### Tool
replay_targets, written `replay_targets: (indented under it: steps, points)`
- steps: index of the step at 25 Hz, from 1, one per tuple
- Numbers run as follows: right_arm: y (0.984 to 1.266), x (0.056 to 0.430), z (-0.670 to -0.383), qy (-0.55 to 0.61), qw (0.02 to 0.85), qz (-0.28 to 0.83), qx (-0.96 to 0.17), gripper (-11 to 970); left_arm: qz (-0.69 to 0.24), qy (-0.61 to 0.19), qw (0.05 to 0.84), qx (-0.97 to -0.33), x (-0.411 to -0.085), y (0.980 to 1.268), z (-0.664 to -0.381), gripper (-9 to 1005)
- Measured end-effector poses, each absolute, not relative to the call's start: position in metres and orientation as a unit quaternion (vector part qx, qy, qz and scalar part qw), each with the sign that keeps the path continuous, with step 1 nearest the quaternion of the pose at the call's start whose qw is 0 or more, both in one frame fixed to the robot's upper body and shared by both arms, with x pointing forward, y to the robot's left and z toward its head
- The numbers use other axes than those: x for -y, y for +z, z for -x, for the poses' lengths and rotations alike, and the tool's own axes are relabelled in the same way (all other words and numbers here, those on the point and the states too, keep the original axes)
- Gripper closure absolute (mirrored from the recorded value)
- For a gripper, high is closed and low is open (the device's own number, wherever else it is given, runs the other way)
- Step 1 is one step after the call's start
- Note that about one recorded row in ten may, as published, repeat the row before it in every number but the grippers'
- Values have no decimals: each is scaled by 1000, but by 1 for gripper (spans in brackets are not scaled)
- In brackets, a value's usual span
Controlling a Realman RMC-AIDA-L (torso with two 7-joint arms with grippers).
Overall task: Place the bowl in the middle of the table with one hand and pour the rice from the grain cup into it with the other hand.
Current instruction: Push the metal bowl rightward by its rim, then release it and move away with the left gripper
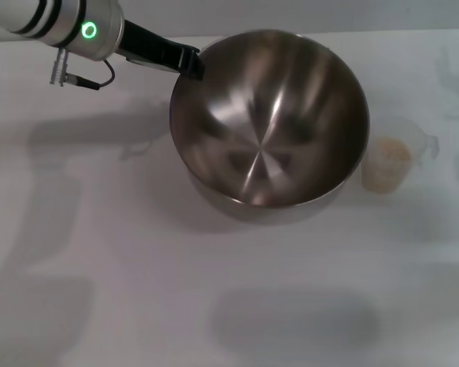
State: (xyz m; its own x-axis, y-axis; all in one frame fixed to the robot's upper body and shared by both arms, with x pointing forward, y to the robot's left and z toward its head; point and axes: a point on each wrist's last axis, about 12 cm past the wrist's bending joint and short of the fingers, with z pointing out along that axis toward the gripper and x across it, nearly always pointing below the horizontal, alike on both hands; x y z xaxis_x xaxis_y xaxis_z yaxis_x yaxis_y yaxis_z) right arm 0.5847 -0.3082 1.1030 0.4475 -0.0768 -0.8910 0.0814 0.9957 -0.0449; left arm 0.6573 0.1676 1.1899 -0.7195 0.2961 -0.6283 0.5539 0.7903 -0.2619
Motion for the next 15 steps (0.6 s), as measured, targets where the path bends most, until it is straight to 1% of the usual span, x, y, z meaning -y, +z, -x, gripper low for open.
replay_targets:
  steps: [15]
  points:
    - [1102,310,-583,-48,850,-3,-525,316,-244,-199,290,-904,-164,1169,-657,936]
